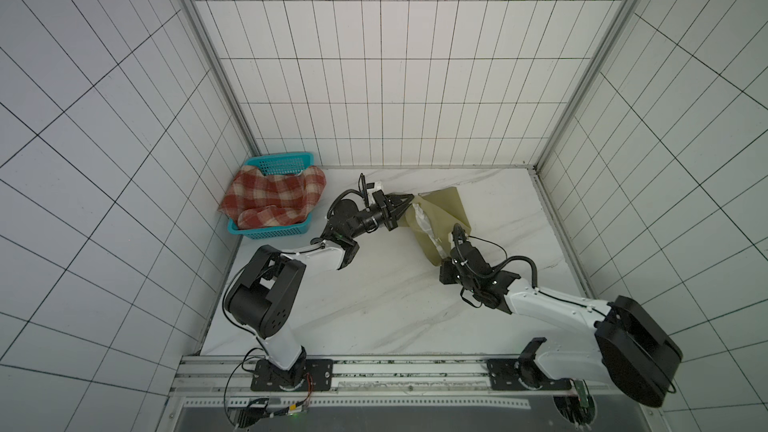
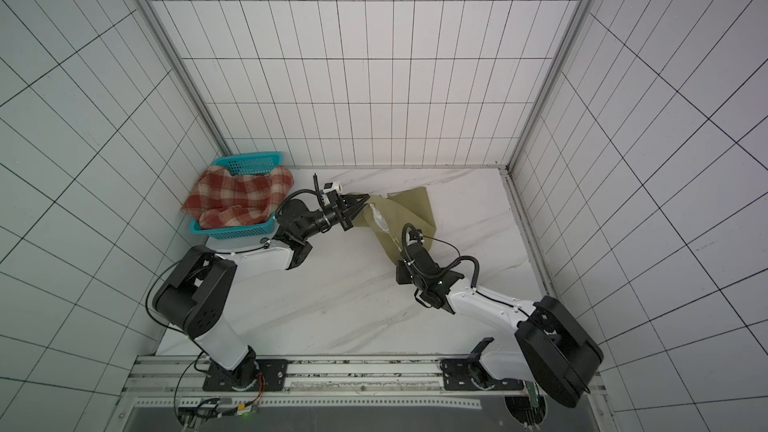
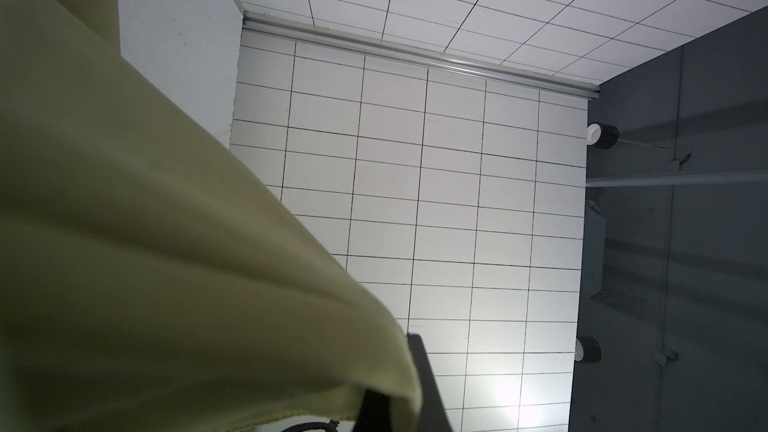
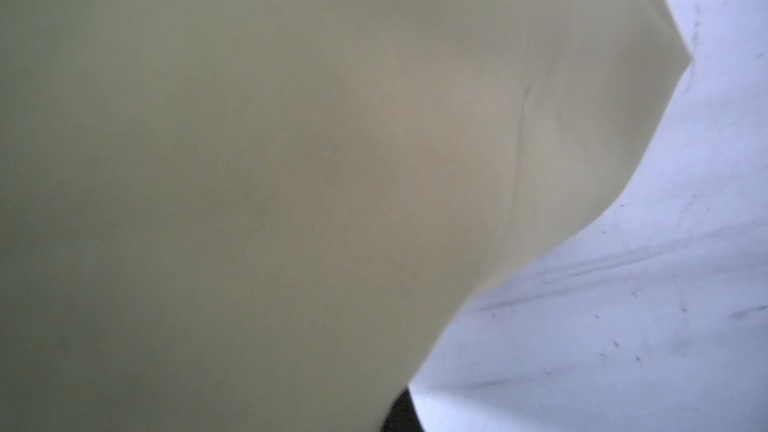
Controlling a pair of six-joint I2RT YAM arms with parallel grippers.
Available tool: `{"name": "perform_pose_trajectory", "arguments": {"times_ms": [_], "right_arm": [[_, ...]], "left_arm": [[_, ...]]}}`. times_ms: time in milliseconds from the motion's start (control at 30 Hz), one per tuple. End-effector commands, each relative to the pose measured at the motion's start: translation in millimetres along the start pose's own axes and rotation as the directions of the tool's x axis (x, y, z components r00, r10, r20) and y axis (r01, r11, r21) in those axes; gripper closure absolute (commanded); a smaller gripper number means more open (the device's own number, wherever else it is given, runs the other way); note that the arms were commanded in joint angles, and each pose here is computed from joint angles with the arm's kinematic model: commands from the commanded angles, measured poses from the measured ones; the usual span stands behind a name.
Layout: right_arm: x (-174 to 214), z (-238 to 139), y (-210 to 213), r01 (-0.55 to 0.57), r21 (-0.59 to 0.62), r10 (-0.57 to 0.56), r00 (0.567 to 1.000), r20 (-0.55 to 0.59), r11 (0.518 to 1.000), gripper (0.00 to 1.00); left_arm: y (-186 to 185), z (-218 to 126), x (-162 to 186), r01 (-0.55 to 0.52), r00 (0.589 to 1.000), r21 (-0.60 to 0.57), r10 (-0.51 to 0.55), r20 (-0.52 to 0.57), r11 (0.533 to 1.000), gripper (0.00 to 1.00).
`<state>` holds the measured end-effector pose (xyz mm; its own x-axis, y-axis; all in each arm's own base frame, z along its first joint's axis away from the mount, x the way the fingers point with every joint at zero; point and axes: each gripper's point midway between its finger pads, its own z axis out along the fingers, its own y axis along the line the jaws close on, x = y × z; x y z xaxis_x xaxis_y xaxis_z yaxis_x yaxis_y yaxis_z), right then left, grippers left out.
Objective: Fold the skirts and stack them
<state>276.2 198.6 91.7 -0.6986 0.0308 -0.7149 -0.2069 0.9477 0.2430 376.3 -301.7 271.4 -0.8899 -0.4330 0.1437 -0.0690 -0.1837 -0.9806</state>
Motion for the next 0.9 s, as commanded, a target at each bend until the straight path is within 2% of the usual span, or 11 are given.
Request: {"name": "perform_pose_trajectory", "arguments": {"times_ms": [0,133,233,333,500,533,600,633,700,767,867], "right_arm": [[-27,-27,18,0.052,-0.063,-0.051,0.999,0.017,0.997,1.00],[-18,-47,27,0.091,-0.139,-0.100,0.993,-0.062,0.986,1.00],[-6,-57,34,0.088,-0.203,-0.118,0.983,-0.137,0.975,1.00],[-3,-67,46,0.077,-0.281,-0.132,0.974,-0.183,0.957,1.00],[-7,-66,47,0.047,-0.321,-0.118,0.972,-0.205,0.946,1.00],[-13,-66,47,0.031,-0.333,-0.105,0.973,-0.206,0.943,1.00],[-24,-67,48,0.009,-0.362,-0.089,0.975,-0.204,0.932,1.00],[-31,-67,48,0.000,-0.371,-0.079,0.977,-0.198,0.929,1.00],[-46,-67,46,-0.013,-0.387,-0.059,0.983,-0.174,0.922,1.00],[-62,-65,45,-0.036,-0.406,-0.028,0.988,-0.149,0.913,1.00],[-80,-59,44,-0.082,-0.455,0.020,0.990,-0.138,0.887,1.00]], "left_arm": [[5,-13,-14,-0.044,0.999,-0.012,0.044,0.031,0.999,1.00],[50,-32,-22,-0.068,0.997,-0.158,0.075,0.037,0.985,1.00],[92,-50,-15,-0.052,0.998,-0.264,0.056,0.008,0.963,1.00],[124,-69,-5,-0.029,1.000,-0.328,0.027,-0.011,0.944,1.00],[153,-91,11,-0.004,1.000,-0.396,-0.009,-0.030,0.918,1.00],[157,-94,14,-0.012,0.999,-0.413,-0.006,-0.043,0.911,0.94],[165,-104,18,-0.027,0.998,-0.462,0.000,-0.058,0.887,0.68],[167,-109,19,-0.046,0.998,-0.485,0.016,-0.065,0.873,0.62],[169,-122,21,-0.071,0.997,-0.533,0.040,-0.069,0.843,0.53],[166,-133,23,-0.119,0.993,-0.578,0.084,-0.087,0.808,0.49],[166,-153,25,-0.217,0.976,-0.679,0.178,-0.128,0.701,0.47]]}}
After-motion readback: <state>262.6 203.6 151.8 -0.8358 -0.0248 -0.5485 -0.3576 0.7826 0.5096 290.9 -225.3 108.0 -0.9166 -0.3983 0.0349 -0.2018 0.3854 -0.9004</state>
